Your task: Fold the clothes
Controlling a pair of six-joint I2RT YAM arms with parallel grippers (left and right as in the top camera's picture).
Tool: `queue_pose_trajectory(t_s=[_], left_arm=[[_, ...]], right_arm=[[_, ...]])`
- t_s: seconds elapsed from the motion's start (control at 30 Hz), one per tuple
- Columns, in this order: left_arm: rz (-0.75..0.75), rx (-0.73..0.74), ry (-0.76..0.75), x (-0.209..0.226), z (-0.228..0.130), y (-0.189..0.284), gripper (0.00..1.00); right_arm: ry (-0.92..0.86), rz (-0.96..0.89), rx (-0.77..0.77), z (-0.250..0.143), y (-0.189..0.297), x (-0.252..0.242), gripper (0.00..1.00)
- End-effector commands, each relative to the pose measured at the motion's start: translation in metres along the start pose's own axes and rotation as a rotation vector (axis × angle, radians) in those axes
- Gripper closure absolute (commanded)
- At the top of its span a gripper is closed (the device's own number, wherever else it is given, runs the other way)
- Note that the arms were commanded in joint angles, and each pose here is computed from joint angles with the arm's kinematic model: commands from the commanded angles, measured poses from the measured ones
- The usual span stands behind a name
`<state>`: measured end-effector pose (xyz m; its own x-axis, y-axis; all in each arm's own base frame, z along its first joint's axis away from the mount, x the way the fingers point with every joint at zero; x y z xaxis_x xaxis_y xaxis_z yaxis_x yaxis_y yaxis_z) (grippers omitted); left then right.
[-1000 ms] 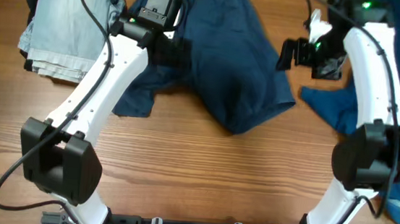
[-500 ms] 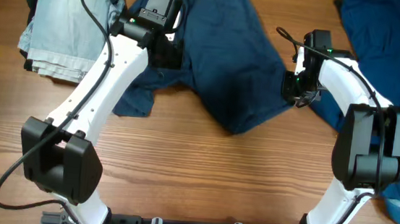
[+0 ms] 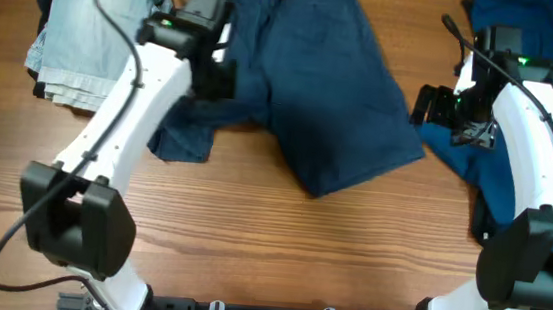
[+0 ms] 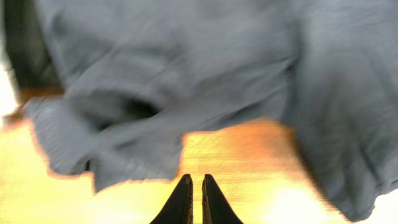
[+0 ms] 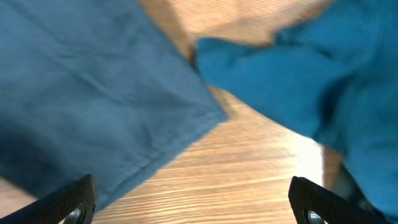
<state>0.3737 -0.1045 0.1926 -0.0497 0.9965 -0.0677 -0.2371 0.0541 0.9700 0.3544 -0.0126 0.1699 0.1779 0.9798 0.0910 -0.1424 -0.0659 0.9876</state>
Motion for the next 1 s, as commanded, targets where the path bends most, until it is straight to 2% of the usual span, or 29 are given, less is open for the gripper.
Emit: queue_pose_trajectory(t_s=[0.0, 0.03, 0.1, 0.2, 0.3, 0.4, 0.47, 0.5, 0.57, 0.6, 0.7, 0.83, 0.93, 0.97], left_arm=[[0.032, 0.066, 0.104, 0.043, -0.005, 0.006, 0.68], [0.062, 0.054, 0.101, 0.054, -0.002, 0.005, 0.44], [0.056, 0.016, 0.037, 0.060, 0.008, 0.005, 0.28], [0.051, -0.021, -0.116, 0.060, 0.021, -0.005, 0.17], [0.056, 0.060, -0.270, 0.061, 0.018, -0.034, 0.13], [0.056, 0.124, -0.316, 0.062, 0.015, -0.059, 0.12], [0.056, 0.165, -0.315, 0.063, 0.013, -0.077, 0.16], [0.056, 0.176, -0.314, 0.063, 0.012, -0.081, 0.22], [0.058, 0.189, -0.288, 0.063, 0.010, -0.085, 0.83], [0.060, 0.186, -0.250, 0.062, 0.010, -0.084, 0.96], [0.003, 0.214, -0.226, 0.038, -0.001, -0.078, 0.96], [-0.060, 0.336, -0.376, -0.023, -0.043, -0.069, 0.96], [-0.119, 0.372, -0.469, -0.071, -0.070, -0.066, 0.96], [-0.120, 0.380, -0.503, -0.082, -0.078, -0.065, 0.90]], right_arm=[[0.069, 0.092, -0.059, 0.009, 0.014, 0.016, 0.01], [0.071, 0.094, -0.071, 0.011, 0.014, 0.016, 0.00], [0.072, 0.095, -0.082, 0.013, 0.014, 0.017, 0.01], [0.072, 0.095, -0.082, 0.013, 0.014, 0.017, 0.00], [0.072, 0.095, -0.082, 0.013, 0.014, 0.017, 0.01], [0.080, 0.094, -0.082, 0.013, 0.014, 0.017, 0.01], [0.084, 0.094, -0.083, 0.013, 0.014, 0.017, 0.00], [0.084, 0.094, -0.083, 0.013, 0.014, 0.017, 0.01], [0.083, 0.095, -0.087, 0.014, 0.014, 0.017, 0.01], [0.084, 0.095, -0.090, 0.015, 0.015, 0.017, 0.01], [0.085, 0.096, -0.103, 0.017, 0.015, 0.017, 0.01], [0.085, 0.097, -0.110, 0.019, 0.015, 0.017, 0.01], [0.086, 0.097, -0.109, 0.018, 0.015, 0.017, 0.01], [0.086, 0.097, -0.108, 0.018, 0.015, 0.017, 0.01]])
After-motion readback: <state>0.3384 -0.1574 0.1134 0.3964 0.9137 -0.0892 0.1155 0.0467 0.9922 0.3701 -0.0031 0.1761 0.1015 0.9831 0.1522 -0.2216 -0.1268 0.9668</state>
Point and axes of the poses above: each gripper's point midway between its finger pads, its own y axis back along the fingers, its own x axis along the line the jaws close on, z = x × y, the point moved 5 cm from there along y, back along the fingers, and after that the axes turned 3 degrees about y, right-handed, at the moved point
